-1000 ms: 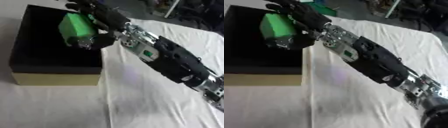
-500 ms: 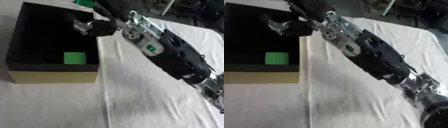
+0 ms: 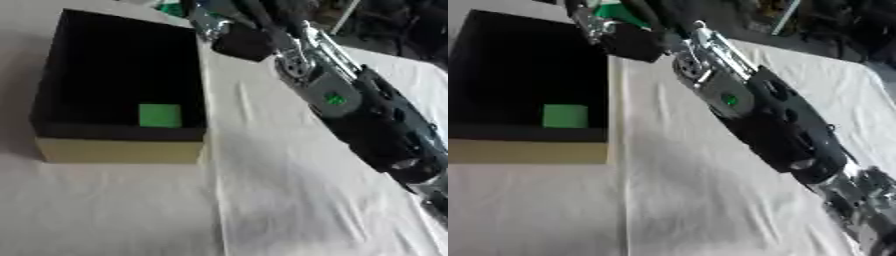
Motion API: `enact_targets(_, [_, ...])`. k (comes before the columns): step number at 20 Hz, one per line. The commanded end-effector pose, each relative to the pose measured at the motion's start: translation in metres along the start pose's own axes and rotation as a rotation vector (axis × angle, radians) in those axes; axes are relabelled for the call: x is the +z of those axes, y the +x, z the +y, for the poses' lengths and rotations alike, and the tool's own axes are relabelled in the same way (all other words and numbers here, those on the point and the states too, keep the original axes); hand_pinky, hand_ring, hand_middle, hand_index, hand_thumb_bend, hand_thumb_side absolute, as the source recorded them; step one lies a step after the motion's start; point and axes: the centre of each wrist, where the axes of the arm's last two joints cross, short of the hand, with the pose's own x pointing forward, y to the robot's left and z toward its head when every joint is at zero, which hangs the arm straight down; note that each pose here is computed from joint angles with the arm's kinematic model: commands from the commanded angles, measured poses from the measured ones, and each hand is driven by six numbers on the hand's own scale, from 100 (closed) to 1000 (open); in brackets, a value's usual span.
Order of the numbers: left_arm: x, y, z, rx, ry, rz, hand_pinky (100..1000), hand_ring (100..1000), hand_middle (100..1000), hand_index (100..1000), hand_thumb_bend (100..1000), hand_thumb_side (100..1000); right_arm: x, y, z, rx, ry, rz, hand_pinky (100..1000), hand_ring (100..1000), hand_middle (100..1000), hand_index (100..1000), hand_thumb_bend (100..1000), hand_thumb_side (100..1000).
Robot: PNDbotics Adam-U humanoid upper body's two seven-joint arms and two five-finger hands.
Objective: Pick up objects on the table and place them in the box.
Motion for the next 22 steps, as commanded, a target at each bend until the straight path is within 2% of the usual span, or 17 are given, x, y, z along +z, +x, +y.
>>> enact_targets(1, [-0.004, 0.007, 0.009, -0.048, 0.003, -0.028, 584, 529, 600, 713, 300, 968, 0.003, -0.005, -0.014, -0.014, -0.058, -0.026, 887, 846, 844, 872, 100, 1000])
enact_targets(11, [0.002, 0.008, 0.026, -0.133, 0.071, -0.03, 584, 531, 600, 714, 304, 958, 0.059, -0.026, -0.008, -0.149, -0.165, 0.059, 882, 826, 828, 860, 100, 1000])
enact_targets(15, [0.004, 0.008, 0.029, -0.154, 0.089, -0.032, 584, 531, 600, 715, 305, 957, 0.091, -0.024, 0.009, -0.173, -0.181, 0.098, 887, 835, 833, 863, 100, 1000])
enact_targets(22, [0.007, 0.008, 0.035, -0.19, 0.11, -0.029, 583, 532, 603, 716, 311, 952, 0.155, -0.01, 0.038, -0.205, -0.196, 0.175, 885, 841, 842, 873, 100, 1000])
